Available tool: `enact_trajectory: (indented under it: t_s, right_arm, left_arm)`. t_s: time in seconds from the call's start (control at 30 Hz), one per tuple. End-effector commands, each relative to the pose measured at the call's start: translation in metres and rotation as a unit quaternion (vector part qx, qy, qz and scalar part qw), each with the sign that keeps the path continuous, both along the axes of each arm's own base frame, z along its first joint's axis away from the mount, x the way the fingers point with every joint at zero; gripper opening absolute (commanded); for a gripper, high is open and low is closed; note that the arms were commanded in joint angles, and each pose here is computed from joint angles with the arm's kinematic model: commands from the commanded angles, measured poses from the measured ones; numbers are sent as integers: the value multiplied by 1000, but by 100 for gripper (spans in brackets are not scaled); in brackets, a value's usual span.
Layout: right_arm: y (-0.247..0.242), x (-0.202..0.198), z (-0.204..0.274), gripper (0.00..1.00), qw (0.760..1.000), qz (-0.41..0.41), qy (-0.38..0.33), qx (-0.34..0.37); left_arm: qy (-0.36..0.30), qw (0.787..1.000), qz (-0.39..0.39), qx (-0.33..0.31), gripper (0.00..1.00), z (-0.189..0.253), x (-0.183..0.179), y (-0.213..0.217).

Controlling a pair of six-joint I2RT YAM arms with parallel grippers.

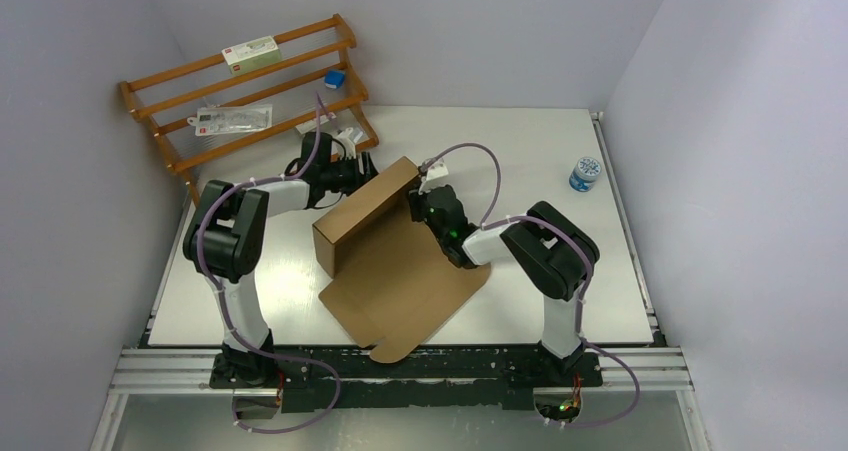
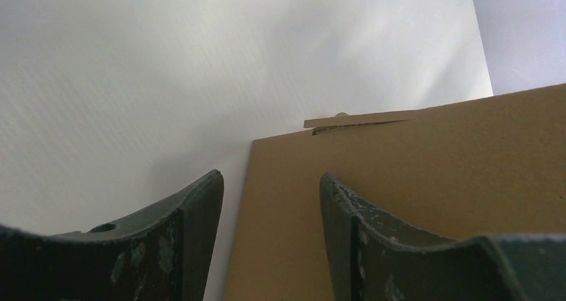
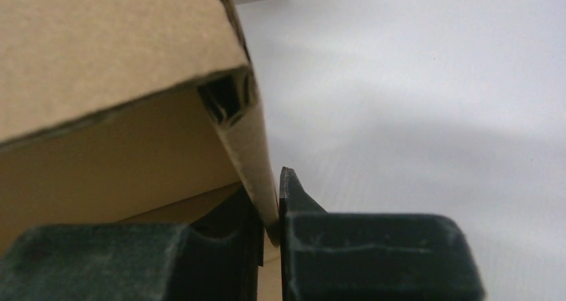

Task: Fold the paper box

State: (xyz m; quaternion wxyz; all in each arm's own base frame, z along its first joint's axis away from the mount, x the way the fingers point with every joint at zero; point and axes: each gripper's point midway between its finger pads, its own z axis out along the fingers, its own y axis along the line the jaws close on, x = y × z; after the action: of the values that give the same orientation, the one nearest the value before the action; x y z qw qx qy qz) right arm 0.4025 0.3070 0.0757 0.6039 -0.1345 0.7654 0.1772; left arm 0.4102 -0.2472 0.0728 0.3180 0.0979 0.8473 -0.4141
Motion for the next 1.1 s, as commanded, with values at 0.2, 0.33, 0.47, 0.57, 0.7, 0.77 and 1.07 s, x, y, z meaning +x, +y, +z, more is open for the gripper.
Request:
enact_trajectory:
  t_s: [0.2, 0.33, 0.47, 0.57, 0.7, 0.77, 1.07]
  right_arm:
    - [-41, 18, 3, 9, 987, -152, 46, 31]
    - [-29, 13, 4, 10, 993, -104, 41, 28]
    - [-21, 11, 2, 16, 996, -79, 40, 25]
    - [-11, 4, 8, 28, 999, -35, 28, 31]
    - [-10, -3, 17, 36, 999, -7, 5, 33]
    - [-12, -5, 20, 39, 1000, 0, -7, 30]
    - [-26, -13, 20, 54, 1000, 7, -19, 9]
  left_arm:
    - [20, 994, -97, -52, 59, 19, -58, -39]
    - [24, 994, -93, -49, 58, 11, -60, -38]
    - [13, 994, -92, -54, 59, 18, -60, -38]
    - [10, 996, -82, -39, 60, 18, -56, -35]
    - [6, 998, -66, -21, 61, 17, -48, -30]
    - [3, 998, -58, -12, 61, 16, -44, -29]
    - [-22, 999, 15, 36, 66, 32, -23, -7]
